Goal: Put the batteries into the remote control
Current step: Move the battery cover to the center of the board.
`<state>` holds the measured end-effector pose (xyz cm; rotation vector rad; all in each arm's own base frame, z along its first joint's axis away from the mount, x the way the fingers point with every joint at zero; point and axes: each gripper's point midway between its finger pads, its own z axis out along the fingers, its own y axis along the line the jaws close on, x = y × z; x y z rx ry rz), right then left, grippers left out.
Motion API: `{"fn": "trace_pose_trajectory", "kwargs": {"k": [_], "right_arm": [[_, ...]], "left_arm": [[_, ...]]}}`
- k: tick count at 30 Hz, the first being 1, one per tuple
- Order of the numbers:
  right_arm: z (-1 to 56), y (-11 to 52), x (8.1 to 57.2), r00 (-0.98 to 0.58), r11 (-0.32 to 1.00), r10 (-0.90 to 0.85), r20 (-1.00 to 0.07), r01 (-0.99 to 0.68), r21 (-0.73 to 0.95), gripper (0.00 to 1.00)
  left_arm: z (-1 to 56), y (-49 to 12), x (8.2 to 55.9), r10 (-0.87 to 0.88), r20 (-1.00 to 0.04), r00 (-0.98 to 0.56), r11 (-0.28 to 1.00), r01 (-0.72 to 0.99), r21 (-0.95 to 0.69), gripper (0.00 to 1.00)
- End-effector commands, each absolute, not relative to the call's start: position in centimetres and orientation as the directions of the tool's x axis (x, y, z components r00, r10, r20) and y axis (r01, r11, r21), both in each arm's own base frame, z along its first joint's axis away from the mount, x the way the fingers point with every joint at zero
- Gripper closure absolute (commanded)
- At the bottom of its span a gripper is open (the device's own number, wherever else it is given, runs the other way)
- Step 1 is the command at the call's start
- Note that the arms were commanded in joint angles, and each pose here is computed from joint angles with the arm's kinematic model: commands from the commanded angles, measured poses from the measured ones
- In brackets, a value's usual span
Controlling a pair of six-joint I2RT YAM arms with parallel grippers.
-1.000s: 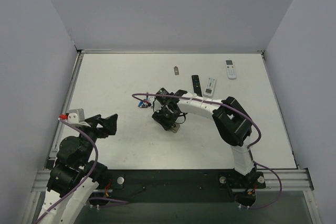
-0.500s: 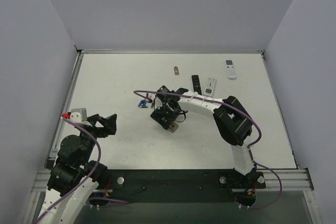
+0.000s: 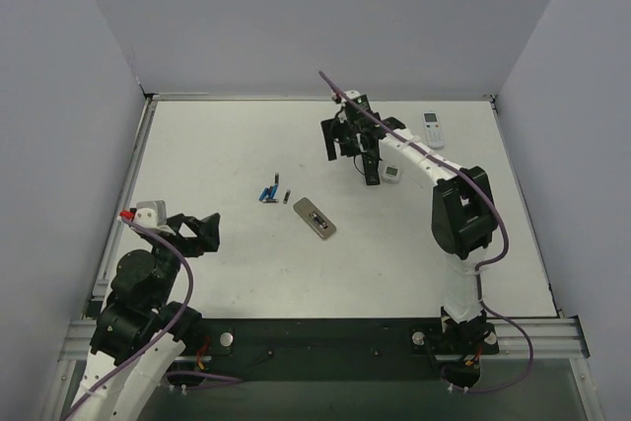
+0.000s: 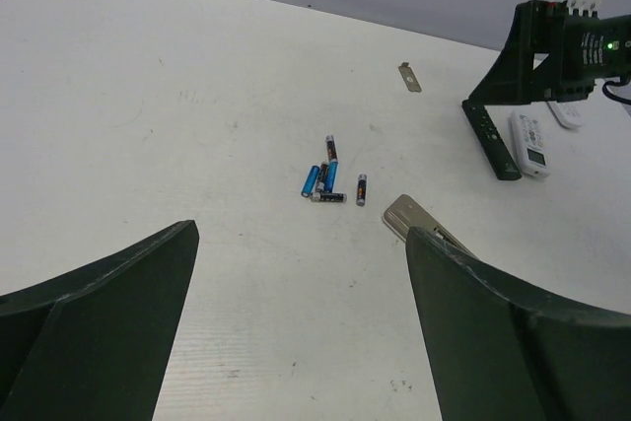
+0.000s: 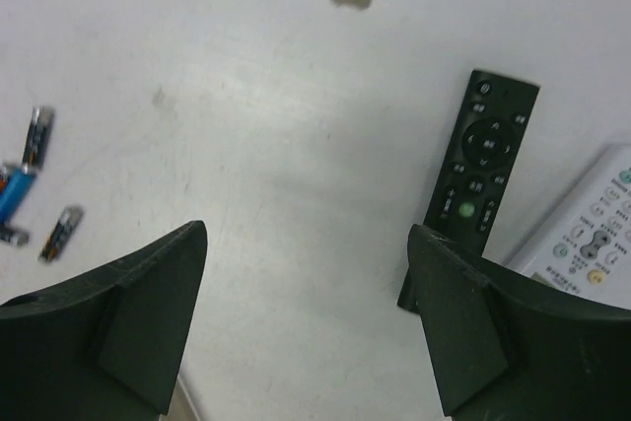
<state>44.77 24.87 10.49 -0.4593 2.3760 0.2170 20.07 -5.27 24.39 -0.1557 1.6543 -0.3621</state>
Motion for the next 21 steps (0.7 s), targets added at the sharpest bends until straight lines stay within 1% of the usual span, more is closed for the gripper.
{"fn": "trace_pose_trajectory", "kwargs": {"k": [1, 2, 4, 5, 6, 8, 12, 15, 16, 21], "right_arm": [[11.4, 25.2, 49.6, -0.667, 0.958, -0.116, -0.736, -0.271, 0.095, 0.25], [10.3, 25.3, 50.5, -0.673, 0.961, -0.106, -0.732, -0.259, 0.098, 0.25], [11.2, 25.3, 52.7, -0.644, 0.965, -0.074, -0.762, -0.240, 0.109, 0.31], [10.3, 25.5, 53.5, -0.643, 0.965, -0.057, -0.764, -0.231, 0.122, 0.38], [10.9, 25.5, 54.6, -0.627, 0.965, -0.034, -0.778, -0.222, 0.137, 0.42], [9.9, 26.0, 55.7, -0.628, 0.959, -0.002, -0.779, -0.222, 0.177, 0.47], [9.4, 26.7, 57.8, -0.621, 0.940, 0.092, -0.779, -0.204, 0.274, 0.52], [9.0, 27.0, 59.1, -0.606, 0.908, 0.169, -0.777, -0.211, 0.362, 0.59], [8.6, 26.8, 59.4, -0.611, 0.896, 0.210, -0.763, -0.193, 0.401, 0.59], [8.9, 27.7, 60.6, -0.588, 0.826, 0.301, -0.751, -0.232, 0.513, 0.60]], "left_arm": [[25.3, -5.1, 20.5, -0.305, -0.948, -0.093, 0.944, 0.104, -0.314, 0.03], [25.2, -5.1, 20.6, -0.303, -0.948, -0.097, 0.944, 0.104, -0.312, 0.03], [25.2, -5.1, 20.6, -0.300, -0.949, -0.100, 0.945, 0.104, -0.310, 0.03], [25.1, -5.2, 20.7, -0.300, -0.949, -0.101, 0.945, 0.103, -0.310, 0.03], [25.0, -5.2, 20.7, -0.299, -0.948, -0.105, 0.945, 0.102, -0.310, 0.03], [24.9, -5.2, 20.7, -0.297, -0.948, -0.111, 0.946, 0.100, -0.308, 0.03], [24.8, -5.3, 20.8, -0.295, -0.948, -0.116, 0.946, 0.102, -0.307, 0.03], [24.9, -5.2, 20.8, -0.296, -0.948, -0.114, 0.946, 0.100, -0.307, 0.03], [24.8, -5.3, 20.8, -0.295, -0.948, -0.115, 0.947, 0.100, -0.307, 0.03], [24.7, -5.4, 20.9, -0.292, -0.948, -0.125, 0.947, 0.102, -0.304, 0.03]]}}
